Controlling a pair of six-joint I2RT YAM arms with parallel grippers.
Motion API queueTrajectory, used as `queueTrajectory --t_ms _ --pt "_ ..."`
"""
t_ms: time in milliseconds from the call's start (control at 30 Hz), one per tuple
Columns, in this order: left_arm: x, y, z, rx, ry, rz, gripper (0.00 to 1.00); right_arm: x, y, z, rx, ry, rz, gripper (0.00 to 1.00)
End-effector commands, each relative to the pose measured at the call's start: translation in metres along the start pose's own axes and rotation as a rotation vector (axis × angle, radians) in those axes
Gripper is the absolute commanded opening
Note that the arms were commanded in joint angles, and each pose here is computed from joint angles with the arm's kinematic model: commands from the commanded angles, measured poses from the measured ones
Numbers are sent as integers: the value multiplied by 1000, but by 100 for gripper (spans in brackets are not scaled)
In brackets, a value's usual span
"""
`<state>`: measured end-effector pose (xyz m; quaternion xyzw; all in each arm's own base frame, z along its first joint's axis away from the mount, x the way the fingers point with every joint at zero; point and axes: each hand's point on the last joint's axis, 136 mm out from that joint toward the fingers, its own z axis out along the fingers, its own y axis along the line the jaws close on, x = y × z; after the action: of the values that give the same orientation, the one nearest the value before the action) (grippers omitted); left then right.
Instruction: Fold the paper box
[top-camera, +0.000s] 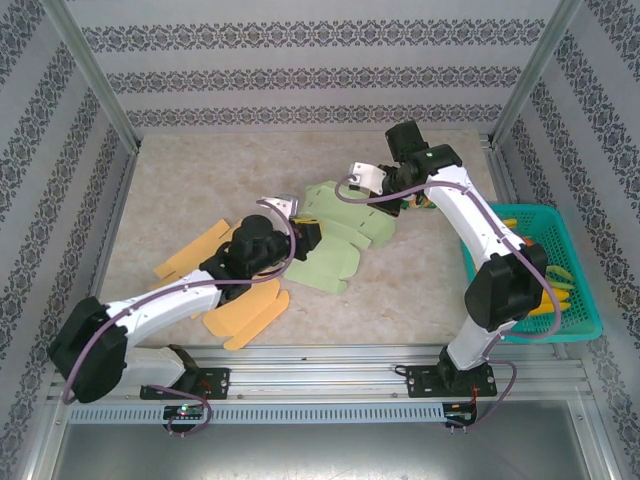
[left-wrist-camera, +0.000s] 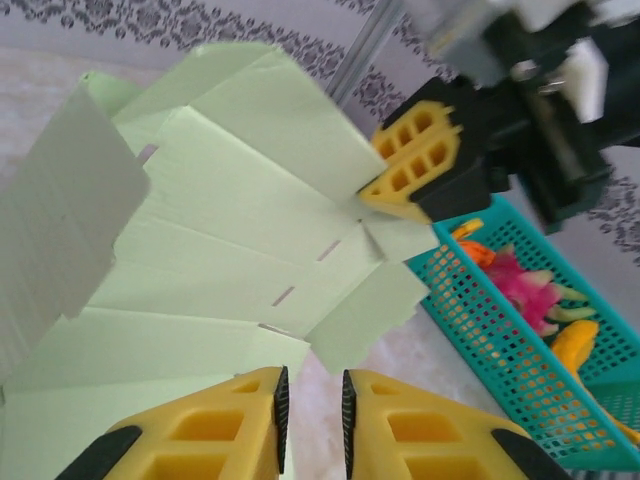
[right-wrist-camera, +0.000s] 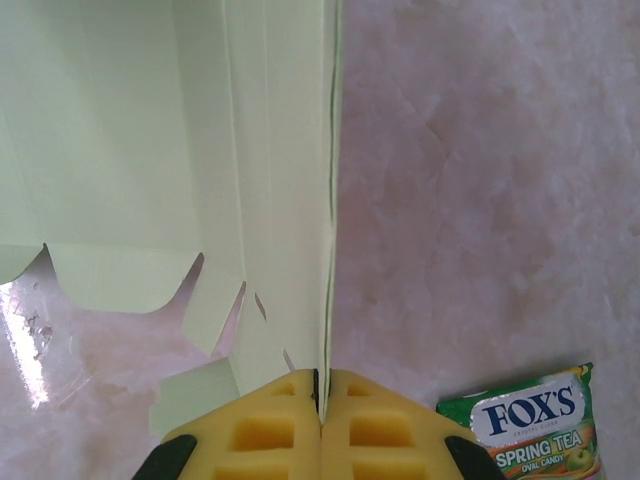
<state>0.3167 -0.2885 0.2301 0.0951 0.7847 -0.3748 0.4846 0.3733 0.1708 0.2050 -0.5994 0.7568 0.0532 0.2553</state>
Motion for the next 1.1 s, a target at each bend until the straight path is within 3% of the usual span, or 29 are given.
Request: queueTrajectory --t_ms 0,433,800,1067 --pt "-22 -2 12 -19 -50 0 22 -7 8 -6 0 -36 -14 0" --pt "-59 82 13 -221 -177 -120 16 -6 24 -4 -20 -78 -57 0" --pt "-75 64 17 -159 -151 -123 17 -9 28 12 69 -36 -112 0" --pt "-60 52 27 -89 -102 -130 17 -17 27 10 104 -51 -63 0"
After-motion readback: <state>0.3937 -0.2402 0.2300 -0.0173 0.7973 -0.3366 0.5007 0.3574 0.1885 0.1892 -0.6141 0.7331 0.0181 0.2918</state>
